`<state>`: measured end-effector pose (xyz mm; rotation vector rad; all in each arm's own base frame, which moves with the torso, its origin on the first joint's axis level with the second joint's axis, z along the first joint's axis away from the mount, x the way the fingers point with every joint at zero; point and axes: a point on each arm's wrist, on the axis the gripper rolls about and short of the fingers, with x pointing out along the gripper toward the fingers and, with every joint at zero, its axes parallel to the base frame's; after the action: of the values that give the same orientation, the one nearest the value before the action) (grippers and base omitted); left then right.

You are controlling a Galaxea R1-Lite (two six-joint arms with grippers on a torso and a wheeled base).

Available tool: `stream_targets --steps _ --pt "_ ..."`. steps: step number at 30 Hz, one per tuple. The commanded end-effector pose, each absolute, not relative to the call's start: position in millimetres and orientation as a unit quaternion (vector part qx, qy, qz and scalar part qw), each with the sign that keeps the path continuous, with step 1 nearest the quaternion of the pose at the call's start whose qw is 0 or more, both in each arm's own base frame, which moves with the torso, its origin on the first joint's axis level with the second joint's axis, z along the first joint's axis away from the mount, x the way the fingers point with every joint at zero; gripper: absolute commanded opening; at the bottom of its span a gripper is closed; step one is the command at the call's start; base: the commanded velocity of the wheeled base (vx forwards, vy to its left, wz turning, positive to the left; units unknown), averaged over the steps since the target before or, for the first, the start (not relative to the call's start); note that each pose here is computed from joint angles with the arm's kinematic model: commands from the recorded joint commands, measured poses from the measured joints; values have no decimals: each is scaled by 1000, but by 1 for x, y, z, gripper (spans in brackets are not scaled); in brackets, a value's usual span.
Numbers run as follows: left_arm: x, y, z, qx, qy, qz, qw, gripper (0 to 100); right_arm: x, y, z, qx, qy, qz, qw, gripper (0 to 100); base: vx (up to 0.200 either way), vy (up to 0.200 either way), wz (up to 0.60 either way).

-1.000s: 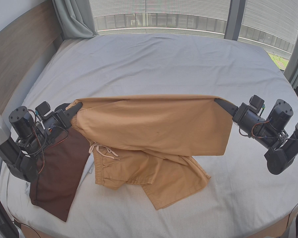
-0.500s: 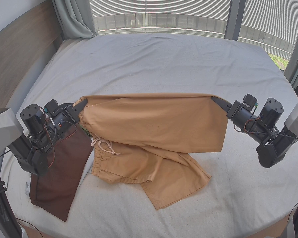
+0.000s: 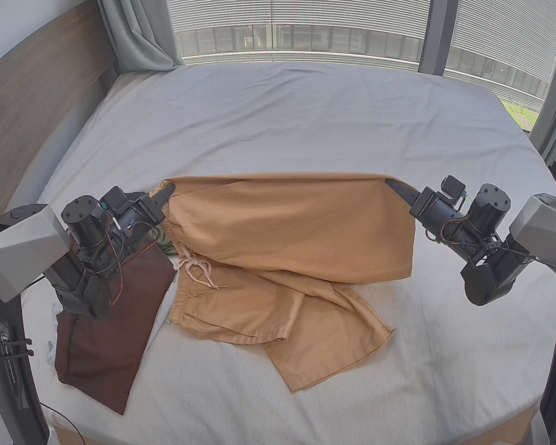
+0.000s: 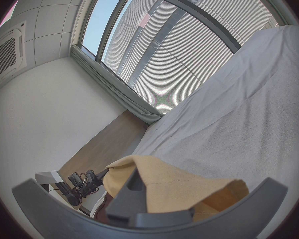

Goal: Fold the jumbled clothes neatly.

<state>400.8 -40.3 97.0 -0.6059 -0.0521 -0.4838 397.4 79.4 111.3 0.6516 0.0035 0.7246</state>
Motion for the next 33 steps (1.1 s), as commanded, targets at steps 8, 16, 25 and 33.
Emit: stream_targets --steps 8,16,25,33 --pt "423 -42 76 -325 -18 -238 915 0 426 84 88 312 -2 349 883 0 0 0 0" --pt "433 -43 82 -345 -35 -240 907 0 439 83 84 312 -5 347 885 0 0 0 0" --pt "442 -42 72 -347 -35 -239 906 0 445 84 88 311 -7 348 884 0 0 0 0" --pt "452 -43 68 -346 -45 -239 906 100 454 85 96 312 -10 349 884 100 0 0 0"
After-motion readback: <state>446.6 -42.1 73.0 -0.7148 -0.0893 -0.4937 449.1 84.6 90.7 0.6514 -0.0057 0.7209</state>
